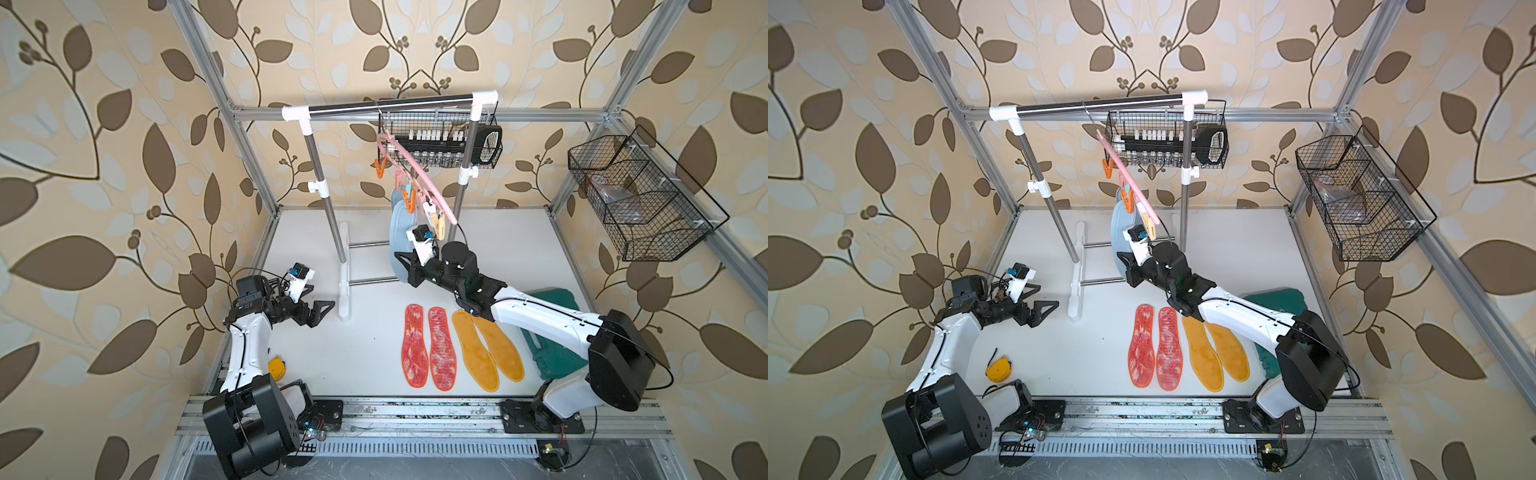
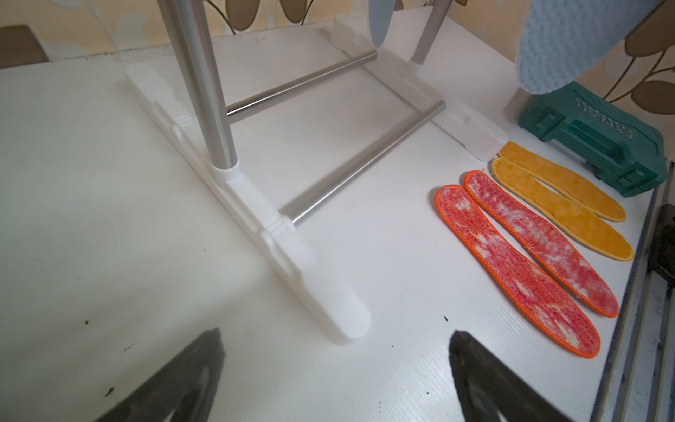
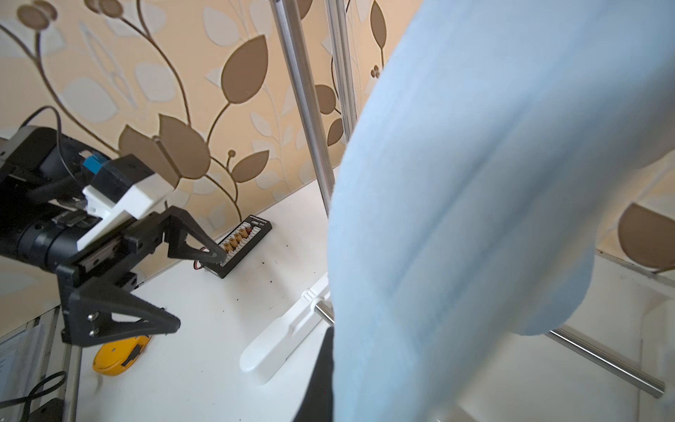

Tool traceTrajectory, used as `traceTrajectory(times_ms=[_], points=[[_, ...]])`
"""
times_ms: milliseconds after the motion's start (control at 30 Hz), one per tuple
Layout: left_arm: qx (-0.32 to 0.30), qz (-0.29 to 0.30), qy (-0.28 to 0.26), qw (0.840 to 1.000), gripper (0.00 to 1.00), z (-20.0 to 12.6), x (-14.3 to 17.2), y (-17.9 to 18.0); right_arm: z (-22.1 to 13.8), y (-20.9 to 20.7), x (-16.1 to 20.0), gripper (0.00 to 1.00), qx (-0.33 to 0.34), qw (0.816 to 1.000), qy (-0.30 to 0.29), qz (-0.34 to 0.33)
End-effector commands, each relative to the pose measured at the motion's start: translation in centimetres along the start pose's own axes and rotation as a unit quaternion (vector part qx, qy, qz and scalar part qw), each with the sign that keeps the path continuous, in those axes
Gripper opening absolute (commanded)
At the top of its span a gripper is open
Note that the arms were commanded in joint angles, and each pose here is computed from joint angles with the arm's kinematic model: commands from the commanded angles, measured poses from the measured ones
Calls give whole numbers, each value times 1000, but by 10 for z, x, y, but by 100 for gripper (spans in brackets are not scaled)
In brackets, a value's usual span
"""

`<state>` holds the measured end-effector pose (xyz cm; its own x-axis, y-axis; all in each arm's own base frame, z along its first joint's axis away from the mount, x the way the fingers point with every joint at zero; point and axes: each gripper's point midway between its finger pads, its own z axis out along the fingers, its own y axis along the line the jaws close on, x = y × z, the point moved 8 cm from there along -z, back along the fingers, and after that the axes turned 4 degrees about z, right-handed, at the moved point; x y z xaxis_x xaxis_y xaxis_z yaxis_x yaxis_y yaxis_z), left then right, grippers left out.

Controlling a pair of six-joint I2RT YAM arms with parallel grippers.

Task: Take the shoe insoles off the hanger
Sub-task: Remove the insole from the hanger.

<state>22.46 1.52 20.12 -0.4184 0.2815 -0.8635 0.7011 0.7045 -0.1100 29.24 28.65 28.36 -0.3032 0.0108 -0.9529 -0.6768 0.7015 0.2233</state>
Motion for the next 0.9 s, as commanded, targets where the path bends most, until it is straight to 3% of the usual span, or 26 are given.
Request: traceTrajectory(times_ms=[0, 233, 433, 667, 867], points=[[47, 28, -40, 998, 99, -8, -28, -12, -14, -1, 0, 7, 15, 1000, -3, 8], [133, 84, -47, 986, 99, 12, -79, -43, -29, 3, 2, 8, -4, 1000, -2, 30], [223, 69, -48, 971, 99, 38, -107, -57, -33, 8, 1, 9, -32, 998, -1, 54], [308, 61, -53, 948, 99, 61, -119, -71, -34, 17, -5, 9, -77, 991, -12, 112], [338, 85, -57, 935, 99, 73, -118, -84, -30, 17, -1, 9, -88, 987, -10, 136]])
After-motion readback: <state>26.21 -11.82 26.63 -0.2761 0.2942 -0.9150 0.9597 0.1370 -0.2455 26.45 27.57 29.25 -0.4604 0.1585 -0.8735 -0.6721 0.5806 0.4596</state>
